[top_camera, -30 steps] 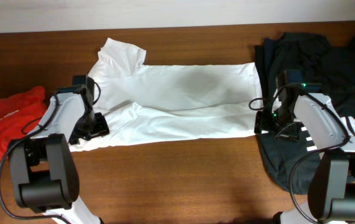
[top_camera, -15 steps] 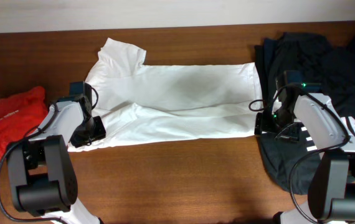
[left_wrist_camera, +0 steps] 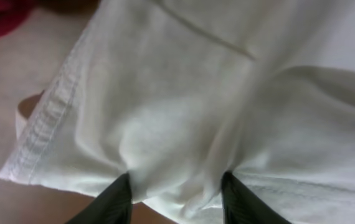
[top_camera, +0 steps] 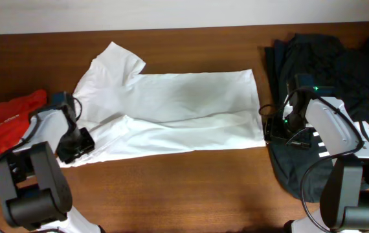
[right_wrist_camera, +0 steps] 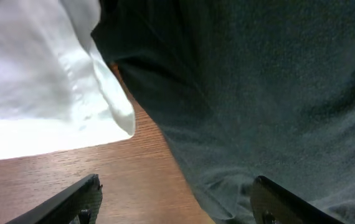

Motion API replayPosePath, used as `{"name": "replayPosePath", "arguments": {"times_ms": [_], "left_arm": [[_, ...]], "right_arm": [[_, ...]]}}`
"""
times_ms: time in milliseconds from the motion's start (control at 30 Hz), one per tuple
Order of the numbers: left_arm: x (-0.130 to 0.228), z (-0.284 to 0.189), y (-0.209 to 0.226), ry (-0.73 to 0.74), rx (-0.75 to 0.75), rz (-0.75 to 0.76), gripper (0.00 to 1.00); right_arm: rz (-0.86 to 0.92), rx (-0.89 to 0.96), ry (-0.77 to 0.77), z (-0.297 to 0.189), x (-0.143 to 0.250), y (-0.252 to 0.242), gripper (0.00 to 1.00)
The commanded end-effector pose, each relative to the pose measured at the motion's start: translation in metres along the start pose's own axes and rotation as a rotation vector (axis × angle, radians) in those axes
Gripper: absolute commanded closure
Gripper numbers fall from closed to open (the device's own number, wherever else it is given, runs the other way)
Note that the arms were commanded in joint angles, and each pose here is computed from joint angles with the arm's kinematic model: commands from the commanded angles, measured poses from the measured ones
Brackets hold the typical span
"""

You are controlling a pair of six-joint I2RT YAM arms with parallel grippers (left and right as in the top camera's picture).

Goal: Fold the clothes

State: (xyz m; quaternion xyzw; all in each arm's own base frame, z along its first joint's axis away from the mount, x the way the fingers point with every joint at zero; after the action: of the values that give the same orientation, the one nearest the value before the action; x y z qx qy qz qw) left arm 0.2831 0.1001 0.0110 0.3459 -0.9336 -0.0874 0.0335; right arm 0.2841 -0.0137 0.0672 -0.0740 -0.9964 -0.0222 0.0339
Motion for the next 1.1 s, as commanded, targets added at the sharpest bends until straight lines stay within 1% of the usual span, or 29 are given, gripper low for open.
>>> {"name": "replayPosePath", "arguments": {"times_ms": [0,100,167,300,333,400,467,533,633,800,900,1067], "left_arm": [[0.019,0.023,0.020,0.091,-0.057,-0.050,0.47],[0.020,0.016,0.010,0.073,-0.047,0.005,0.42],[0.018,0.008,0.003,0.047,-0.041,0.036,0.41],[0.008,-0.027,-0.011,-0.052,0.005,0.073,0.36],[0.001,-0.042,-0.014,-0.098,0.030,0.072,0.35],[-0.017,-0.075,-0.015,-0.213,0.085,0.043,0.28],[-0.033,-0.091,-0.014,-0.288,0.119,0.009,0.28],[-0.048,-0.097,-0.010,-0.342,0.145,-0.028,0.28],[-0.064,-0.093,-0.001,-0.362,0.162,-0.078,0.28],[-0.082,-0.079,0.000,-0.359,0.218,-0.061,0.28],[-0.091,-0.064,-0.013,-0.334,0.314,-0.014,0.27],[-0.101,-0.031,-0.002,-0.282,0.305,-0.050,0.26]], "right_arm": [[0.009,0.009,-0.026,-0.007,-0.001,-0.003,0.20],[0.009,0.010,-0.025,-0.007,-0.001,-0.003,0.20],[0.009,0.010,-0.025,-0.007,-0.001,-0.003,0.19],[0.009,0.010,-0.025,-0.007,-0.001,-0.003,0.19],[0.009,0.010,-0.025,-0.007,-0.001,-0.003,0.19],[0.009,0.010,-0.025,-0.007,-0.001,-0.003,0.19],[0.009,0.010,-0.025,-0.007,-0.001,-0.003,0.19],[0.009,0.010,-0.025,-0.007,-0.001,-0.003,0.19],[0.009,0.010,-0.022,-0.007,0.000,-0.003,0.19],[0.009,0.010,-0.020,-0.007,0.000,-0.003,0.19],[0.009,0.010,-0.020,-0.007,0.000,-0.003,0.19],[0.009,0.010,-0.018,-0.007,0.001,-0.003,0.19]]}}
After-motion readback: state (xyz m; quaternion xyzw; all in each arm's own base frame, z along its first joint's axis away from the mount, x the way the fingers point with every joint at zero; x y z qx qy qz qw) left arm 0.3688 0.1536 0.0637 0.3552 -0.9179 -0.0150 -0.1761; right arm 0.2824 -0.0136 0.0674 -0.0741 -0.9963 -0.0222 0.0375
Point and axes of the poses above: each gripper's point midway between its finger pads, its own z axis out along the fingers, its own y axis along the line the jaws close on, x = y × z, the point moved 1 cm from there along -z, back along the fingers, and after that the axes turned 7 degrees about -z, right-handed, at the moved point
